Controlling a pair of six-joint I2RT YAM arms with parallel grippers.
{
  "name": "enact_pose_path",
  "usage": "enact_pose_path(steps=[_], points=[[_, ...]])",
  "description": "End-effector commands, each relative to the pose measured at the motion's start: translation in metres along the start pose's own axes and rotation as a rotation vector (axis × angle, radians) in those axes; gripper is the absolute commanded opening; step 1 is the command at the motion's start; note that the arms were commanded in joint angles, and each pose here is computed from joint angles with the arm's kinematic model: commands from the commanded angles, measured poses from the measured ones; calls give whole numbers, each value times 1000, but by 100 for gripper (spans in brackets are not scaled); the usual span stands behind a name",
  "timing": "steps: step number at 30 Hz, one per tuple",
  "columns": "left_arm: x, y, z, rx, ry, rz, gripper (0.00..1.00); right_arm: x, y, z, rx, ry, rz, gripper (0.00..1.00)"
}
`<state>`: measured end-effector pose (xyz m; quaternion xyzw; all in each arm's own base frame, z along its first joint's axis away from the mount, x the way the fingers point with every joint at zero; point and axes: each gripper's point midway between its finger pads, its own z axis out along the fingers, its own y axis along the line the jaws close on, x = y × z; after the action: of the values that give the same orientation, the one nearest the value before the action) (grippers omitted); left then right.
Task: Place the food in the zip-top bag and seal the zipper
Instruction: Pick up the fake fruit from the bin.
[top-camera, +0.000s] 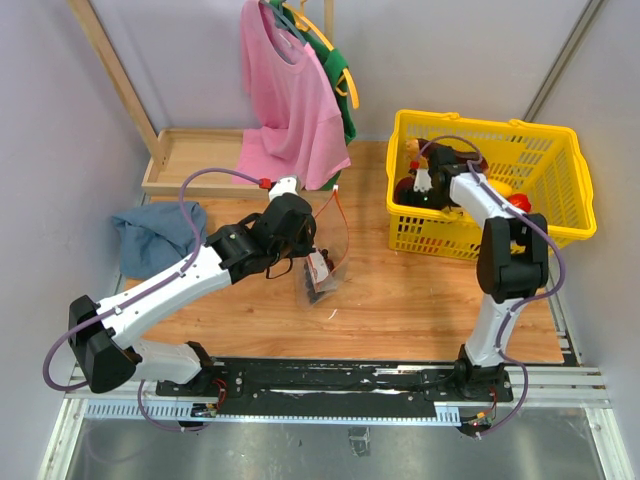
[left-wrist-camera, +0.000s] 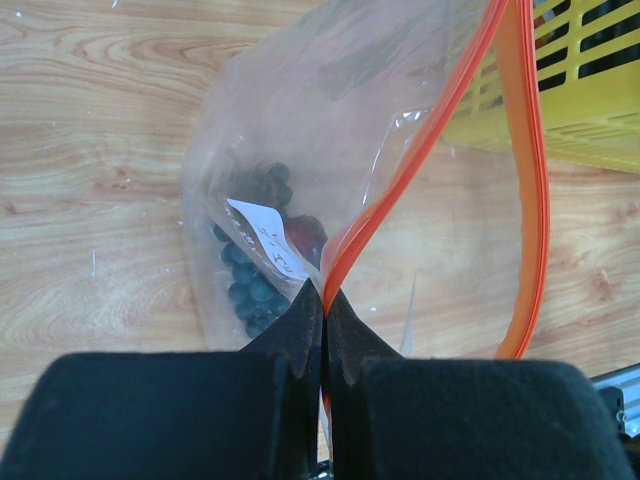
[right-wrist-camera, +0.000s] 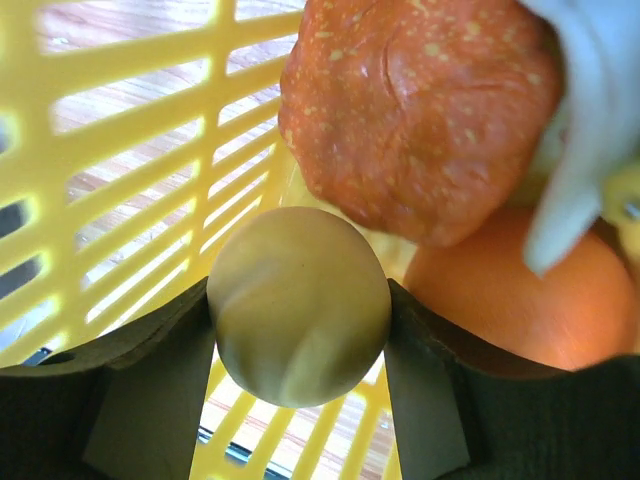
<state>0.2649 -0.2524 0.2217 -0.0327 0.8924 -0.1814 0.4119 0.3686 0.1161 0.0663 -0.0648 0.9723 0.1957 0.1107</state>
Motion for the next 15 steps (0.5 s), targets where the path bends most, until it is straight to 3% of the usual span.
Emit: enact_pose_path(steps=[1,15], points=[[-6,2,-3,2,-24,-9,0,-14,5,-39,80,-117,-45,45],[-10,-3,-7,25,-32,-21,0,-36,12,-135,266,-408,-118,36]])
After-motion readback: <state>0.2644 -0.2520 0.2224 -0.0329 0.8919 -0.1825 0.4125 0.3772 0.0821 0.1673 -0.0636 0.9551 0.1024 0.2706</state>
